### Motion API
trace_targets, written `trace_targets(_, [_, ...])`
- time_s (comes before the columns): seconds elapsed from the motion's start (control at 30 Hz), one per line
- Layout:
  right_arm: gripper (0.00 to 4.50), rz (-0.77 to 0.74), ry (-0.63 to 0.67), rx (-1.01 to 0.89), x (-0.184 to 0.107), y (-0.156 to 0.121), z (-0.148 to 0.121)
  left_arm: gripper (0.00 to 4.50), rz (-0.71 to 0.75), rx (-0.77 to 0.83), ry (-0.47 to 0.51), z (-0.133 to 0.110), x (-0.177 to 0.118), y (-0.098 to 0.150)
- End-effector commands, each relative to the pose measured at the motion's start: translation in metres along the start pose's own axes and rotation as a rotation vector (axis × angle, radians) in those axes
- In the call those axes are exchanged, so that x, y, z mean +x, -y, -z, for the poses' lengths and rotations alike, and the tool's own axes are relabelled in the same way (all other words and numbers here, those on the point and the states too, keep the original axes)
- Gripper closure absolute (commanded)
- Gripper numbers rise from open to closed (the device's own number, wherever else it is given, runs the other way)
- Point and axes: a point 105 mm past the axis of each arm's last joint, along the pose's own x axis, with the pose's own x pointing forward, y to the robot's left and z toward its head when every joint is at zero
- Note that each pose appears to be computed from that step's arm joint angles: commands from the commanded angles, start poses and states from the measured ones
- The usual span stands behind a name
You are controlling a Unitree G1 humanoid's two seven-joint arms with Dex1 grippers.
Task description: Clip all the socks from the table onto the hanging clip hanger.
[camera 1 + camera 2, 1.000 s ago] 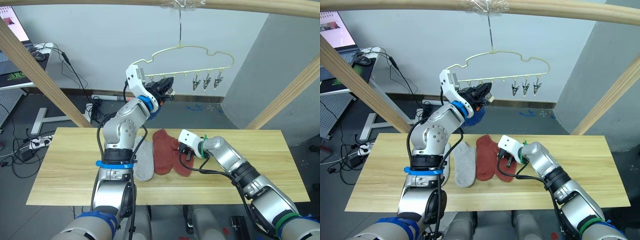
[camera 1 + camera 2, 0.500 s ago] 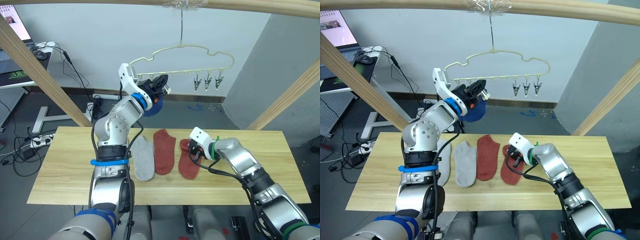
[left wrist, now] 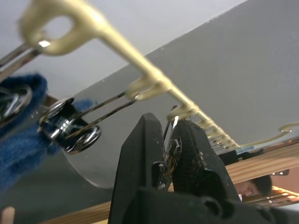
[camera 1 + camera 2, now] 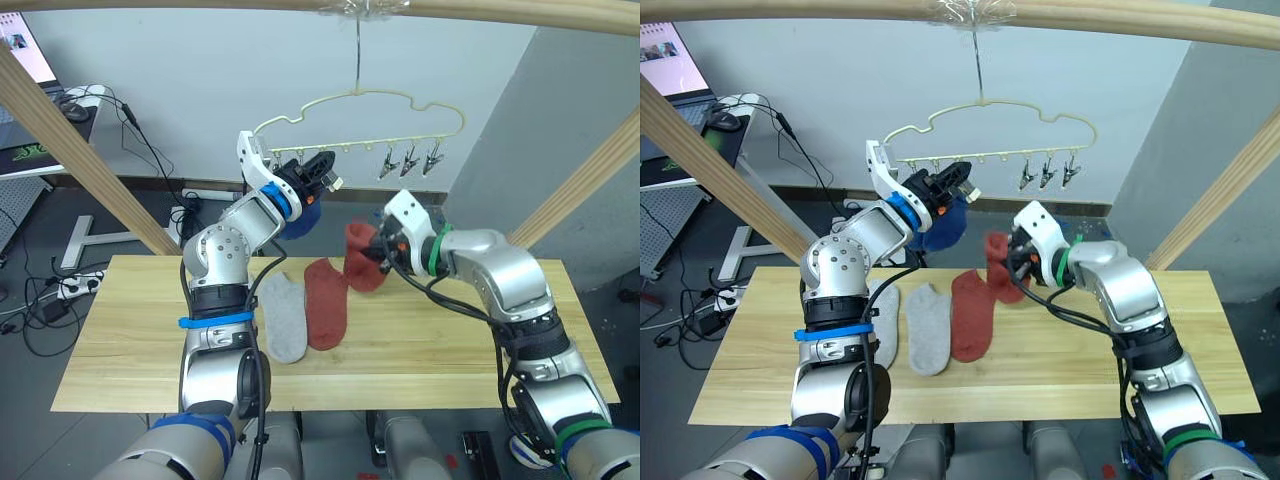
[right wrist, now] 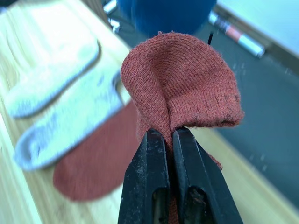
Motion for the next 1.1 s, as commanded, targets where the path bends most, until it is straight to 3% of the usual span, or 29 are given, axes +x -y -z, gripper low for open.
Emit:
trace_targets(0.03, [4.47,-0.009,0.079,-0.005,-0.005,0.001,-0.026,4.23,0.024,-0.044,0.017,-0.009,-0.001,0.007])
trace_targets(0.47, [4.47,-0.015,0.108,-0.033,-0.003,0.006,-0.047,4.23,0.023,-0.07,-0.011,-0.003,0.001,0.007])
trace_targets(1.1, [4.47,-0.04,0.084,-0.04,0.01,0.004,-0.042,4.23,0.011,-0.059,0.0,-0.004,0.0,0.007])
